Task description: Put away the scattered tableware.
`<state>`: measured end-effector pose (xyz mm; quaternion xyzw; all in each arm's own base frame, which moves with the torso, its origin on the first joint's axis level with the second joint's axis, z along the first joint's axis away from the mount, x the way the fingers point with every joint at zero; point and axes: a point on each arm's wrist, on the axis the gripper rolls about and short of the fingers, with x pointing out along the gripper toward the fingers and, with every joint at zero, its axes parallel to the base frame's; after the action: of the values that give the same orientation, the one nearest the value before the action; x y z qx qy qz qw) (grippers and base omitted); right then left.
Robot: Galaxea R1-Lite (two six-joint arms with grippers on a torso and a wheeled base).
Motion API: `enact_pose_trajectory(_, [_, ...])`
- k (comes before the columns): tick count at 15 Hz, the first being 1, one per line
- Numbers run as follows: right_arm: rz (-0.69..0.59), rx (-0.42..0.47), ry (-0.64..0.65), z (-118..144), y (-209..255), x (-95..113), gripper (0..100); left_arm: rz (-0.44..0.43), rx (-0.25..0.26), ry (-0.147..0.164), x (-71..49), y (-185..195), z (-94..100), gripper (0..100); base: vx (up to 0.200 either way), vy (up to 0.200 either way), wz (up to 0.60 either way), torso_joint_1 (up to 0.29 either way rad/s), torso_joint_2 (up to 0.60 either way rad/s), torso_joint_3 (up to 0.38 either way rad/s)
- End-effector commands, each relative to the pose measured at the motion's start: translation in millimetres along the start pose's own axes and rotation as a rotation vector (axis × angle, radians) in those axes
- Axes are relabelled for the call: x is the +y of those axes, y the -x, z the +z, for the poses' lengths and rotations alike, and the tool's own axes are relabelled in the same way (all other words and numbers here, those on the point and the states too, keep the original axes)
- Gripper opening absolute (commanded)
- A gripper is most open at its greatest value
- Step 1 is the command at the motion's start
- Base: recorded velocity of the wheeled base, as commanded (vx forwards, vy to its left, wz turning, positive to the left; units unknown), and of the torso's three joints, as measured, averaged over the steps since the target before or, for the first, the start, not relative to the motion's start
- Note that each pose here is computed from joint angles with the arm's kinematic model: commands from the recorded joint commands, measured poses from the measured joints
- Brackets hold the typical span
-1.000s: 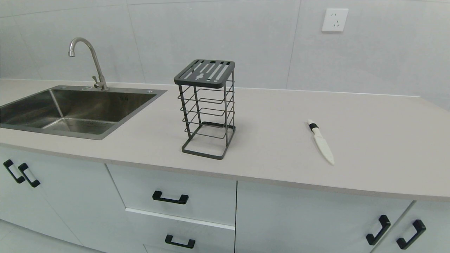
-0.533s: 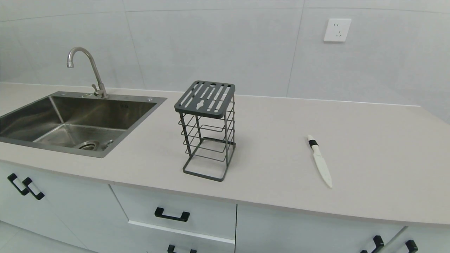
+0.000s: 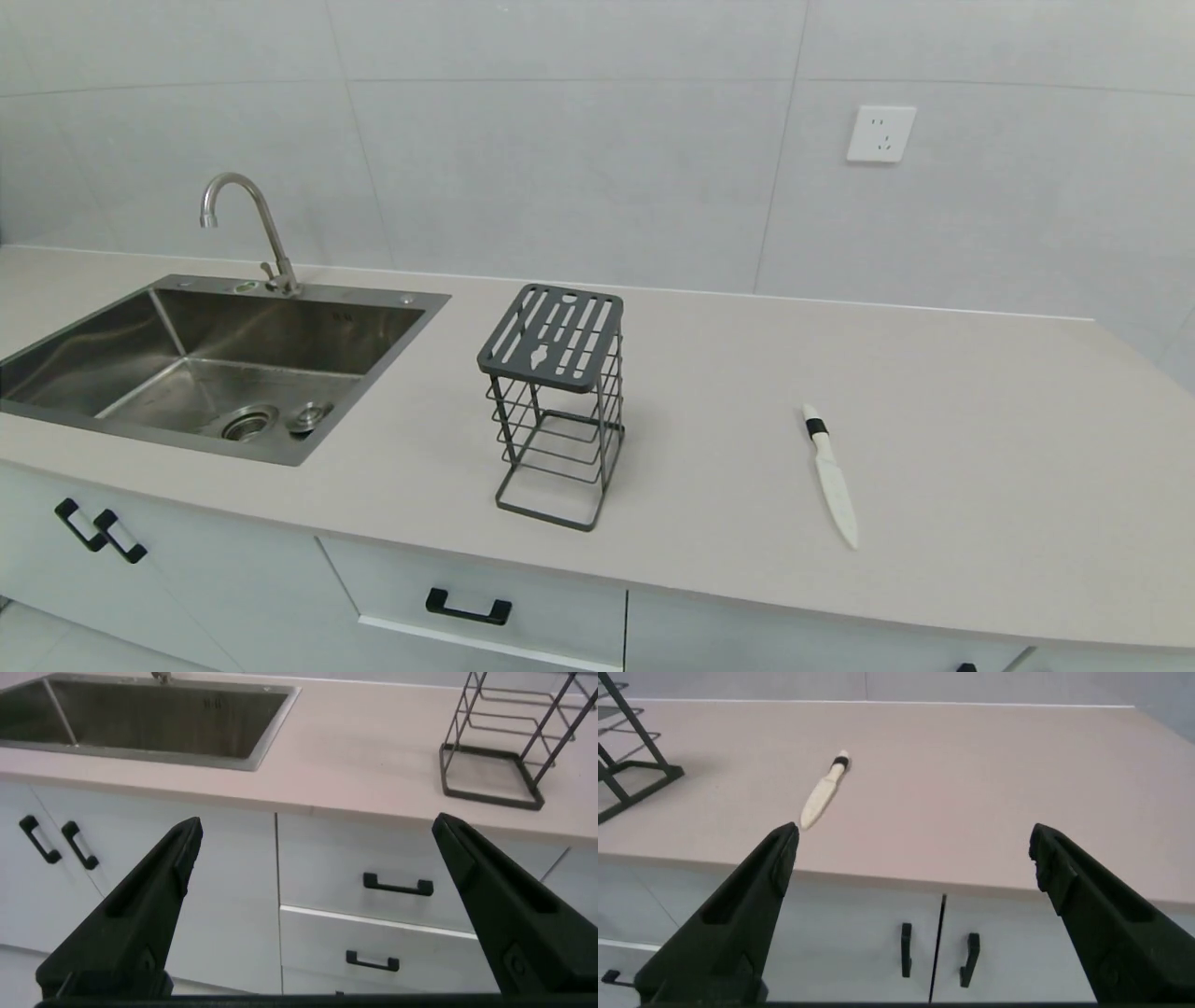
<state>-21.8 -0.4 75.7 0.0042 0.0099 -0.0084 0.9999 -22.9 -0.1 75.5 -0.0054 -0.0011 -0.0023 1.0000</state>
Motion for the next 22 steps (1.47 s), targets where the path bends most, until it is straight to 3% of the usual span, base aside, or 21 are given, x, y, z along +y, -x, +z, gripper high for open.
enact_pose_trajectory(1, [0.000,0.000,-0.001,0.0,0.0,0.0,100,0.000,0.001,0.000,0.0,-0.1,0.1,100,0.000,0.000,0.00,0.295,-0.59,-0.281])
enact_pose_trajectory(6, [0.000,0.000,0.001,0.0,0.0,0.0,100,0.000,0.001,0.000,0.0,-0.1,0.1,100,0.000,0.000,0.00,0.250,-0.48,-0.237])
enact_pose_trajectory(11, [0.000,0.000,0.001,0.0,0.0,0.0,100,-0.001,0.001,0.000,0.0,-0.1,0.1,100,0.000,0.000,-0.60,0.024,-0.03,-0.017])
enact_pose_trajectory(17, [0.000,0.000,0.001,0.0,0.0,0.0,100,0.000,0.001,0.000,0.0,-0.1,0.1,100,0.000,0.000,0.00,0.000,0.00,0.000])
enact_pose_trajectory(22, [0.000,0.000,0.001,0.0,0.0,0.0,100,0.000,0.001,0.000,0.0,-0.1,0.1,100,0.000,0.000,0.00,0.175,-0.34,-0.165])
